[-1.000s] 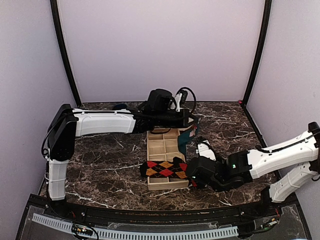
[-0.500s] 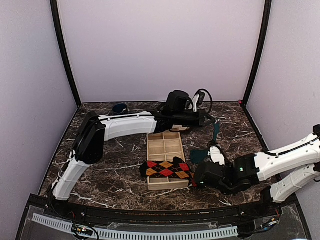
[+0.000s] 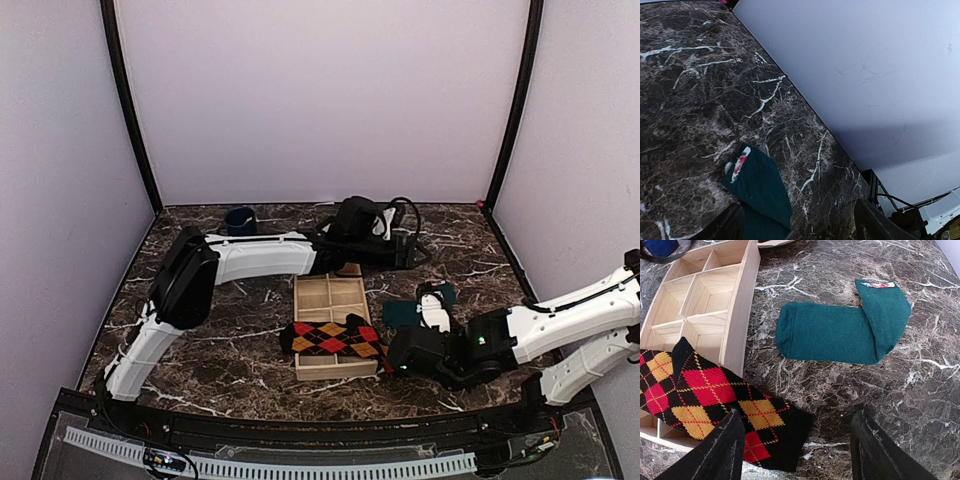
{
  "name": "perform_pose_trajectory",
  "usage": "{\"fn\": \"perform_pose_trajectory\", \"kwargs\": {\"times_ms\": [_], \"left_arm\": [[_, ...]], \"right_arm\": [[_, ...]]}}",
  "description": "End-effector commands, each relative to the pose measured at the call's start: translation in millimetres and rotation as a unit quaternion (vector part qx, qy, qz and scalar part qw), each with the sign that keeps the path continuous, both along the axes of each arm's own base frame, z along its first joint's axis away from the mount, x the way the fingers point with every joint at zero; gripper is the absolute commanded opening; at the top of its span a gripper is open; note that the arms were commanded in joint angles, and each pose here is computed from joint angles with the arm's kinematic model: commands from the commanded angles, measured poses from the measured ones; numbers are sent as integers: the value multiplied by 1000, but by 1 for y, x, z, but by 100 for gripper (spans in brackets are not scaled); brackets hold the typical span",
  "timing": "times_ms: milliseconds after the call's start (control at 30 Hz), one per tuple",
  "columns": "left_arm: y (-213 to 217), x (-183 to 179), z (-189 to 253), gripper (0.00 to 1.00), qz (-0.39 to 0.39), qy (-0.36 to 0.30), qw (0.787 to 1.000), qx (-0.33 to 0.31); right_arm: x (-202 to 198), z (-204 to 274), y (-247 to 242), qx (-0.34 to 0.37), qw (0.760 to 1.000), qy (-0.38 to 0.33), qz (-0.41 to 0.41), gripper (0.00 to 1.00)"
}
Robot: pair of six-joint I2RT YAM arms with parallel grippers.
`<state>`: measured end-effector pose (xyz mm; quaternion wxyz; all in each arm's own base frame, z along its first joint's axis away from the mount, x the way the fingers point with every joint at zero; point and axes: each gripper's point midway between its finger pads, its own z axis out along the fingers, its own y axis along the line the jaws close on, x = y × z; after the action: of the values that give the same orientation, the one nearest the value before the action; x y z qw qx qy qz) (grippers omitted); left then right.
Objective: Roll the socks
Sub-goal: Place the sock at the center of the board, then move the storage box to the center of the board.
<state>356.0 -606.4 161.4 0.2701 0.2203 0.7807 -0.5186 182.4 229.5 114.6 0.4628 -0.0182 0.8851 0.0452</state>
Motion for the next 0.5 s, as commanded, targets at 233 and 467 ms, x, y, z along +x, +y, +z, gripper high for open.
{"fn": "perform_pose_trajectory", "kwargs": {"times_ms": [233,467], "left_arm": [[155,6,75,78,163,-54,984,47],[233,-16,46,78,227,-31,966,124]], "right_arm": [[-3,-4,28,-29,998,7,63,73],[-14,-26,41,-63,991,43,109,82]]}}
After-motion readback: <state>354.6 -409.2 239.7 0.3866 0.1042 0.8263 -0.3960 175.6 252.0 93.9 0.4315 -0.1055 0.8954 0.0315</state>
